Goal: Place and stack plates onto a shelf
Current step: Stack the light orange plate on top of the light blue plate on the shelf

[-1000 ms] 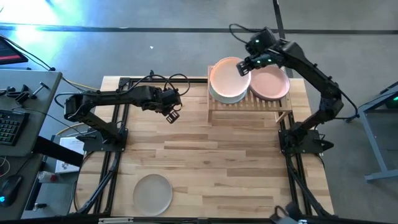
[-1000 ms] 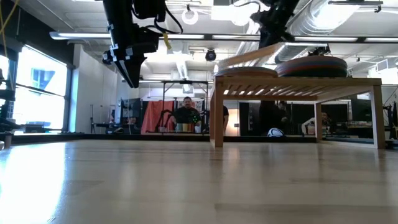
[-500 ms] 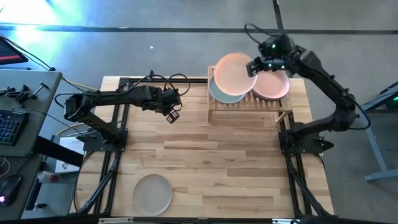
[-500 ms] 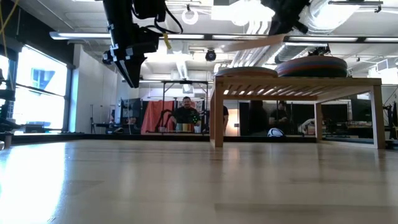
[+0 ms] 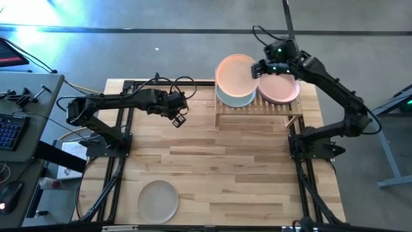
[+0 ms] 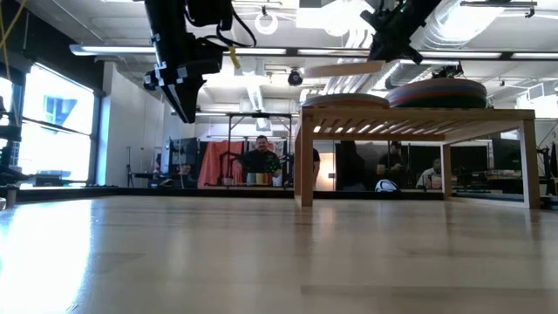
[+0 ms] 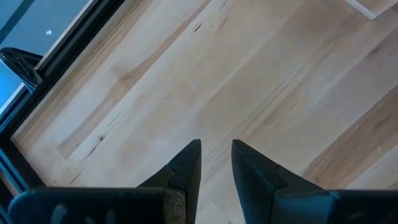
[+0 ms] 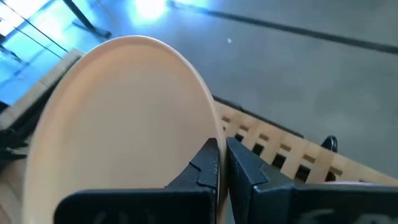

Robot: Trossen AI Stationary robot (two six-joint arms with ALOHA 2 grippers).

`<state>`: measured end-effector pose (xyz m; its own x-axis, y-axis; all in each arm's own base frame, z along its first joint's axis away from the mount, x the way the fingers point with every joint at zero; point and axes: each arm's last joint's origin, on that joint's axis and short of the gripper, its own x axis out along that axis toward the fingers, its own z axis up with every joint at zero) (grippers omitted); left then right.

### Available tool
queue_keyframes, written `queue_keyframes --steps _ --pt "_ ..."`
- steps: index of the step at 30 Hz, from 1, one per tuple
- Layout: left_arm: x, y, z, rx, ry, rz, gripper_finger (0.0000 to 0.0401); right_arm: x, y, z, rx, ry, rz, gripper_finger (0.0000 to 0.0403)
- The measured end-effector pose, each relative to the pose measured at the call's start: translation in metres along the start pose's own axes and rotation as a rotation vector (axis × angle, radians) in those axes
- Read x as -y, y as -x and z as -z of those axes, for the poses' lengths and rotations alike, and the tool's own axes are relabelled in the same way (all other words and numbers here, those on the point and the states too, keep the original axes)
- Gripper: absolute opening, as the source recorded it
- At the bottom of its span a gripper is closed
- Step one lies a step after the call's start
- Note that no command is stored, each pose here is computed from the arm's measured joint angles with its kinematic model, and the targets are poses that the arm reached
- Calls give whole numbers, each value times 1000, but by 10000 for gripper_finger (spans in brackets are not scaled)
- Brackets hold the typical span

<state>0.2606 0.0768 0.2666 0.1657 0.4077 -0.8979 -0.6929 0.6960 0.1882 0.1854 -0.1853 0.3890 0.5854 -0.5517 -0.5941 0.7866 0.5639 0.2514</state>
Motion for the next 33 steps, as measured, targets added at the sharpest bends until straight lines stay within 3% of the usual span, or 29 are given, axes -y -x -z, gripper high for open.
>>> queue_keyframes --steps 14,33 --pt "0 0 0 3 1 2 78 3 -41 9 -151 -1 41 0" --pt "0 0 0 3 -32 2 78 3 -43 14 -196 4 76 0"
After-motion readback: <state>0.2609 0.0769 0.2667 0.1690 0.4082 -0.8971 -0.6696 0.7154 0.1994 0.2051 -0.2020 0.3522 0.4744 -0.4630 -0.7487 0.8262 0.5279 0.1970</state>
